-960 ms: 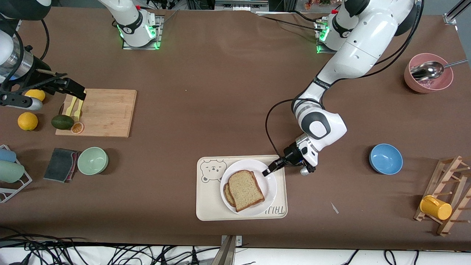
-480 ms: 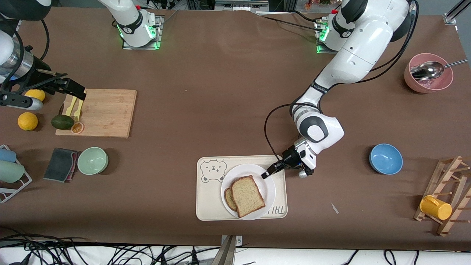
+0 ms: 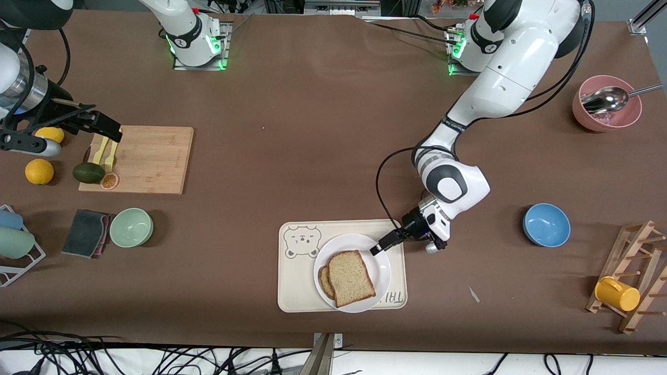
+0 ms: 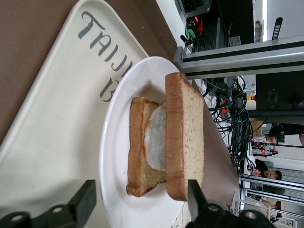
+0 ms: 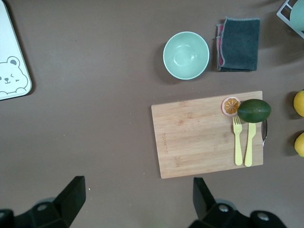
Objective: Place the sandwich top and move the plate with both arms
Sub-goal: 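Open the left gripper and release the plate rim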
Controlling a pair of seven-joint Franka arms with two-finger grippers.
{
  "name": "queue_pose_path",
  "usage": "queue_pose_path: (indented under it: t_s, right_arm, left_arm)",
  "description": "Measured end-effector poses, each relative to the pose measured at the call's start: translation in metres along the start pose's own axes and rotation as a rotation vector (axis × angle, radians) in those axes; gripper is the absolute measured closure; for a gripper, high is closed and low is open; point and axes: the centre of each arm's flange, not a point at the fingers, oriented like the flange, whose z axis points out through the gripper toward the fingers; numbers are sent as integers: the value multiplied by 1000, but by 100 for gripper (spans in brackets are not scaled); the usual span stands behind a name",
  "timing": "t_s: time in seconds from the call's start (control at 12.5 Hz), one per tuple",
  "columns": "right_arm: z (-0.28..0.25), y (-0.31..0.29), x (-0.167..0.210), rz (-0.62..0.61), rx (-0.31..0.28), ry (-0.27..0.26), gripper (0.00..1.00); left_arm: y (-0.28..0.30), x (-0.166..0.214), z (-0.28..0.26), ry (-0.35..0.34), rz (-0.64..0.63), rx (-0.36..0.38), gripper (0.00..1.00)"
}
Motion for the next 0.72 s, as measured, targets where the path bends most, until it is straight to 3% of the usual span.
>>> queue_pose_path:
  t_s: [0.08,0.72]
  right_arm:
    - [0,0,0,0,0,0,0]
    - [-1,0,0,0,0,2,0]
  left_arm:
    - [1,-1,-5,0,1,7,1]
    - [21,-48,-90,-47,87,115,0]
